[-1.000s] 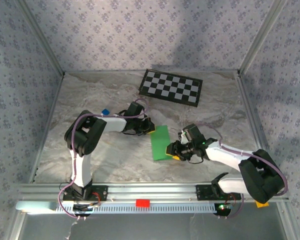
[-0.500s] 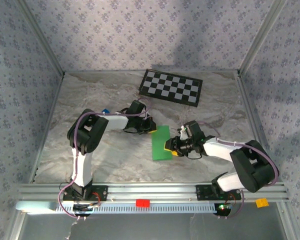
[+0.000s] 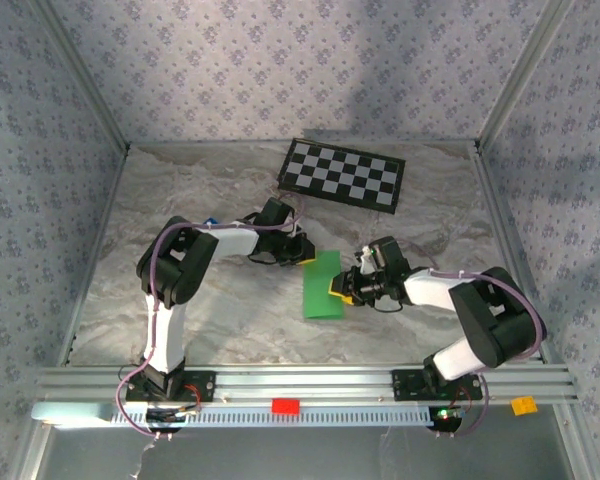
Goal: Fold a paper plane with a square sheet of paper (pick it up from the middle)
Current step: Fold the triangle a second time at the center of the table.
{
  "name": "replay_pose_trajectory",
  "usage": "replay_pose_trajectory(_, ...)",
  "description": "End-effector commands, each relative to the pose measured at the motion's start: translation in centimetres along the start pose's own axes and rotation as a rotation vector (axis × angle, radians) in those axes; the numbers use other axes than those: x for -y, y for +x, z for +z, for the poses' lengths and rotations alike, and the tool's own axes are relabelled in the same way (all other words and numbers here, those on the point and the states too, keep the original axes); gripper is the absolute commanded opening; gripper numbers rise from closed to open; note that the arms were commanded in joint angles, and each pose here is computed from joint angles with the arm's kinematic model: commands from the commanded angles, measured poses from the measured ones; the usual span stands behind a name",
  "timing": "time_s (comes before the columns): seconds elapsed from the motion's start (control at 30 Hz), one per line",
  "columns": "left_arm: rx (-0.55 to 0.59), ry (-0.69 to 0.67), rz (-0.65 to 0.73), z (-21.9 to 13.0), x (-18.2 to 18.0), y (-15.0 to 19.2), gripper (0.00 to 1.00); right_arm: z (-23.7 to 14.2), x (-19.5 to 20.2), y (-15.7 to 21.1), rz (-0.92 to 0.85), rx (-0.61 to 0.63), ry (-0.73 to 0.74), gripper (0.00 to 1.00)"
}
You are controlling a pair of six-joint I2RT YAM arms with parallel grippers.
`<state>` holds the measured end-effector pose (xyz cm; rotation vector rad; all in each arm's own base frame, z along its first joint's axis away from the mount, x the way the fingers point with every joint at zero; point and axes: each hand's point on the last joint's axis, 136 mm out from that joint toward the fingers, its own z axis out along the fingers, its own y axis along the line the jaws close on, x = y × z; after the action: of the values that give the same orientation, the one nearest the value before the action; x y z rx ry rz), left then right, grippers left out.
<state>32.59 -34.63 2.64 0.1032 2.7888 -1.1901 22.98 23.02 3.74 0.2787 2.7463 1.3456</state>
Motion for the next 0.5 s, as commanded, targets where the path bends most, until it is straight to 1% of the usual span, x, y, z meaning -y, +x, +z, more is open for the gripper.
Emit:
replay_pose_trajectory(0.0, 0.005, 0.016, 0.041, -0.4, 1.3, -0.3, 0.18, 0.1, -0.7, -0.8, -0.023, 0.0, -0.032, 0.26)
replay_pose_trajectory(0.1, 0.032, 0.024, 0.067, -1.5, 2.5, -0.8, 0.29, 0.2, -0.3, -1.0, -0.01, 0.001, -0.024, 0.19)
replay_pose_trajectory(0.13, 0.043, 0.021, 0.073, -2.0, 2.9, -0.9, 0.34, 0.2, -0.2, -1.1, -0.003, 0.008, -0.019, 0.18)
replay_pose_trajectory(0.2, 0.067, 0.02, 0.091, -3.0, 3.7, -1.0, 0.39, 0.3, 0.0, -1.3, 0.012, 0.019, -0.01, 0.15)
replay_pose_trajectory(0.23, 0.085, 0.017, 0.103, -3.6, 4.2, -1.1, 0.43, 0.3, 0.0, -1.4, 0.02, 0.025, -0.009, 0.14)
replay_pose_trajectory(0.37, 0.161, -0.002, 0.164, -6.4, 5.9, -1.2, 0.49, 0.5, -0.2, -1.7, 0.056, 0.052, -0.013, 0.1)
replay_pose_trajectory(0.47, 0.226, -0.026, 0.205, -8.4, 6.5, -0.9, 0.5, 0.6, -0.9, -1.8, 0.08, 0.071, -0.026, 0.1)
